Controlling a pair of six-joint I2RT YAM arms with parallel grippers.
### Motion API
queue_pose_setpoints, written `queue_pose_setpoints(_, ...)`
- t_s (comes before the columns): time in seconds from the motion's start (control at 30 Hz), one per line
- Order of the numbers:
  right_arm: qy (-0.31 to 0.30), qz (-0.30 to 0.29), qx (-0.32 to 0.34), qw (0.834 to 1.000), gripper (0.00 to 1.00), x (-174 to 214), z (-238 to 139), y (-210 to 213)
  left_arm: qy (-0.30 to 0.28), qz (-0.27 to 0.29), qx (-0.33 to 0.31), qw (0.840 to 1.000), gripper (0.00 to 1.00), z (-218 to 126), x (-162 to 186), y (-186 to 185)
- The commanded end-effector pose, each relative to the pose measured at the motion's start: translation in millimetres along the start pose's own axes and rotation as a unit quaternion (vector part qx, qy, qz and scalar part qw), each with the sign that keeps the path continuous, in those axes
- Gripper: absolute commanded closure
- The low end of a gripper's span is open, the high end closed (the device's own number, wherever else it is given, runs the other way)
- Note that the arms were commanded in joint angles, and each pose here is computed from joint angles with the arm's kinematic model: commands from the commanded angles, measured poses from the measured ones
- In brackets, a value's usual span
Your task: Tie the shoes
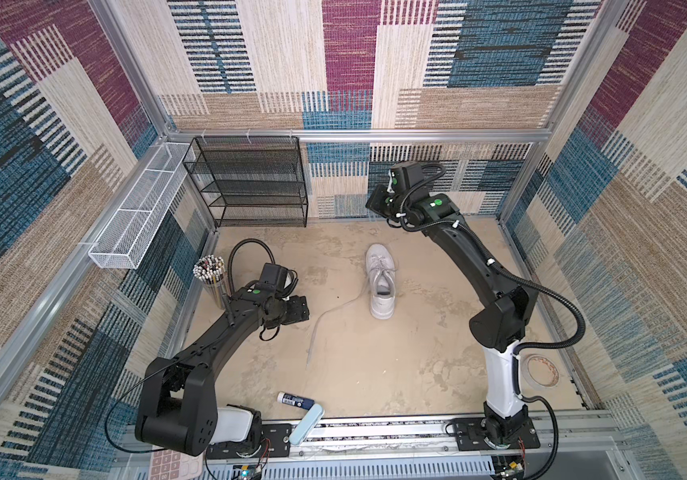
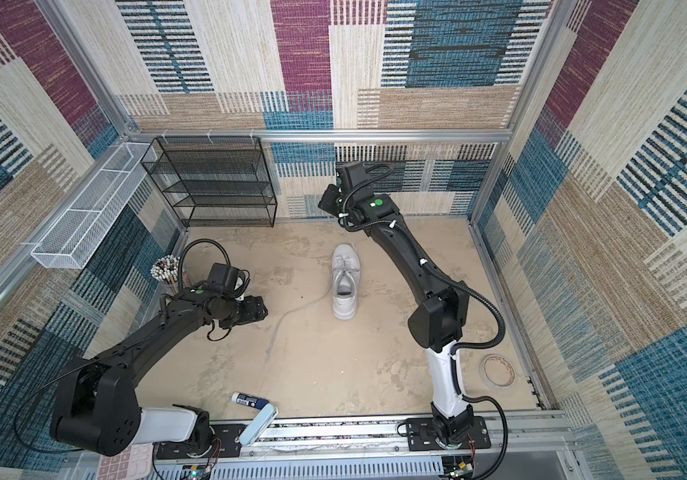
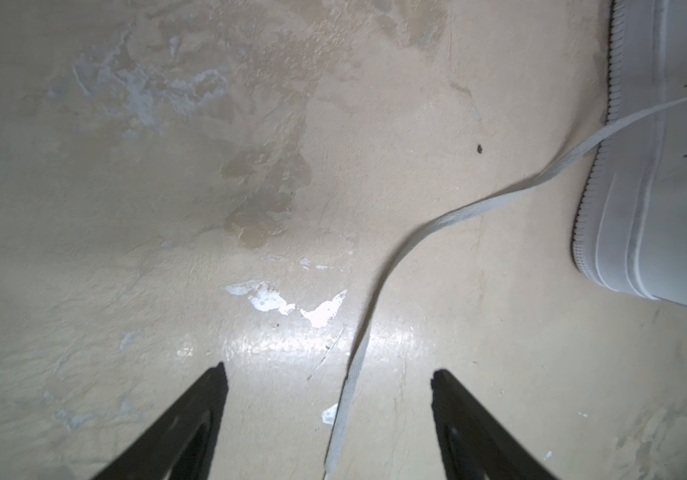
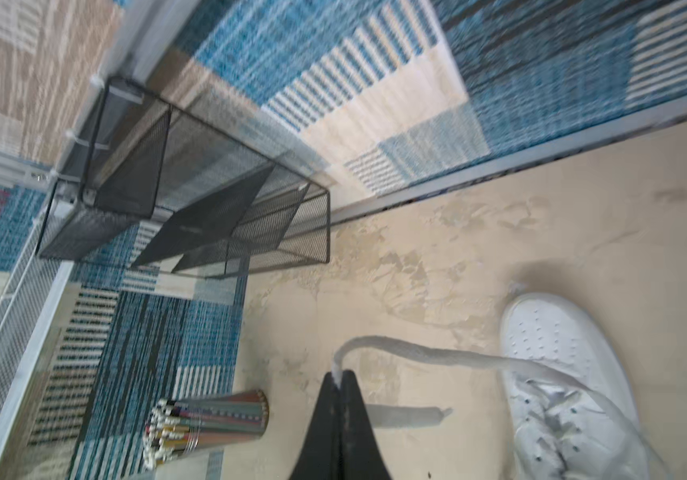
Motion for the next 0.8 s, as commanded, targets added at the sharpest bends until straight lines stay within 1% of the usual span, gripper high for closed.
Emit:
queue_pose_setpoints(0.0, 0.019, 0.007, -0.038, 0.999, 1.0, 15.0, 16.0, 18.4, 0.003, 0.002, -0.008, 1.0, 0.19, 0.2, 2.9, 3.4)
queue_pose_setpoints(0.2, 0.073, 0.011, -0.047, 0.996, 1.0, 63.7, 56.8, 30.9, 0.004, -0.001, -0.008, 1.0, 0.19, 0.1, 6.0, 5.3)
queue_pose_setpoints(0.33, 0.106, 0.027, -0.052, 0.993, 1.0, 101.9, 84.5, 31.6, 0.009, -0.004, -0.006, 1.0, 0.19, 1.0, 8.9, 6.3)
queue_pose_setpoints(0.5, 0.135, 0.027, -0.042, 0.99, 1.0, 130.5, 117.2, 25.7, 0.008, -0.011, -0.015, 1.0, 0.2, 0.7, 14.0, 11.8)
queue_pose_setpoints(0.53, 0.14, 0.027, -0.041, 0.989, 0.98, 134.2, 122.7, 23.7, 0.01, -0.013, -0.018, 1.0, 0.21, 1.4, 15.3, 13.4)
queue_pose_setpoints(0.6, 0.151, 0.021, -0.04, 0.988, 0.86, 140.6, 131.0, 22.0, 0.017, -0.018, -0.031, 0.999, 0.25, 3.4, 17.7, 16.9)
queue_pose_setpoints(0.63, 0.155, 0.018, -0.036, 0.987, 0.7, 142.1, 133.4, 19.9, 0.021, -0.022, -0.038, 0.999, 0.27, 4.2, 18.6, 18.5)
queue_pose_setpoints(0.67, 0.156, 0.014, -0.034, 0.987, 0.58, 142.1, 133.4, 20.1, 0.026, -0.024, -0.042, 0.999, 0.29, 5.6, 19.5, 19.6)
queue_pose_setpoints(0.7, 0.155, 0.011, -0.032, 0.987, 0.5, 141.2, 132.6, 19.6, 0.031, -0.026, -0.045, 0.998, 0.3, 7.2, 20.8, 20.6)
queue_pose_setpoints(0.77, 0.153, 0.002, -0.03, 0.988, 0.39, 138.8, 128.3, 19.8, 0.038, -0.026, -0.052, 0.998, 0.31, 10.5, 22.5, 20.8)
Point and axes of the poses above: each gripper's point midway between its finger pads, its own z axis out along the fingers, its own y axis along the line the jaws close on, x = y × z, the point moved 6 cm from there along -z, back along the fingers, and after that the axes turned 11 degrees about -z, right-handed, at the moved point
